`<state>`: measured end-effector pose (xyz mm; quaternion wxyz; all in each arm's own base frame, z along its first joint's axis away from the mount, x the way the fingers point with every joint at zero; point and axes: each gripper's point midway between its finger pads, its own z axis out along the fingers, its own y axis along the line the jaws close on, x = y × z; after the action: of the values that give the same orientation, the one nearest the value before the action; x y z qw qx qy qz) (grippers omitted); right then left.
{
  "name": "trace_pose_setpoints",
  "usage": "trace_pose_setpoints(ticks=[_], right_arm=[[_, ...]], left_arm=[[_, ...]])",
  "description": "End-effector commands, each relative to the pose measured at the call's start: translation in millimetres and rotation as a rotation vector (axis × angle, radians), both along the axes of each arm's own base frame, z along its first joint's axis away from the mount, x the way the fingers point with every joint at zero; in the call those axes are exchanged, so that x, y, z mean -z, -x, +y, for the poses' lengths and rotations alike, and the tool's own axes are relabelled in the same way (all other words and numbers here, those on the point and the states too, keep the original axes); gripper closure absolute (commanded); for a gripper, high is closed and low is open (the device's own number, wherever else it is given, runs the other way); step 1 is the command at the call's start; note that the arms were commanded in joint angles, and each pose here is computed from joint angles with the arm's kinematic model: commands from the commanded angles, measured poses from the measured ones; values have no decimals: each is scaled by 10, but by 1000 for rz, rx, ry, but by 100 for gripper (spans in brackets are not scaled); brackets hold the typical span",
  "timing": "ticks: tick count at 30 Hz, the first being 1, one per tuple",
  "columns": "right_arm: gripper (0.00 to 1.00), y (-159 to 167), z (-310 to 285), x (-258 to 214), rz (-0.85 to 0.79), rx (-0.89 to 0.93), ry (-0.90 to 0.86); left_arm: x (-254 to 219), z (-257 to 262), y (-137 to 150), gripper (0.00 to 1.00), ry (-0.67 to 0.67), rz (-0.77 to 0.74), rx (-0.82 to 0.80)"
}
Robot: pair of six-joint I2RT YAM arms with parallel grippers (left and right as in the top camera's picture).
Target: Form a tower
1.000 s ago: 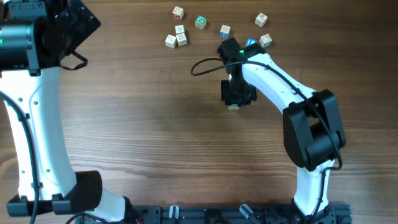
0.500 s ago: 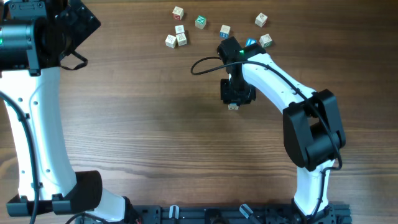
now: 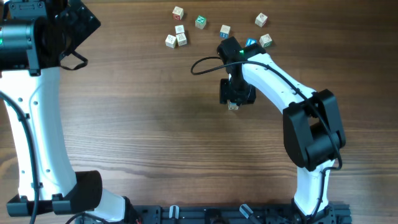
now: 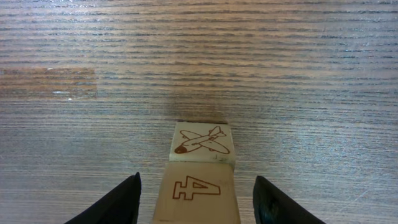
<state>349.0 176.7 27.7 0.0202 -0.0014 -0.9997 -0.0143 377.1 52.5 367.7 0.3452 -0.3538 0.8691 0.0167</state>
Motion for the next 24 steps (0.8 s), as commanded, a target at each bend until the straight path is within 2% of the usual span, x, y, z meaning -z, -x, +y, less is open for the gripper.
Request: trace_pose_setpoints(ticks=[1,10,24], right_arm=[[46,-27,-23,-109,-30,21,9],[52,-6,-41,-109,-21,48,18],[53,-19,-90,-108,-30,99,46]], left_arm=[[-105,43,51,0,-5,-33,-25],[-106,43,51,0,-5,-34,-25],[-106,43,51,0,-5,-34,-25]])
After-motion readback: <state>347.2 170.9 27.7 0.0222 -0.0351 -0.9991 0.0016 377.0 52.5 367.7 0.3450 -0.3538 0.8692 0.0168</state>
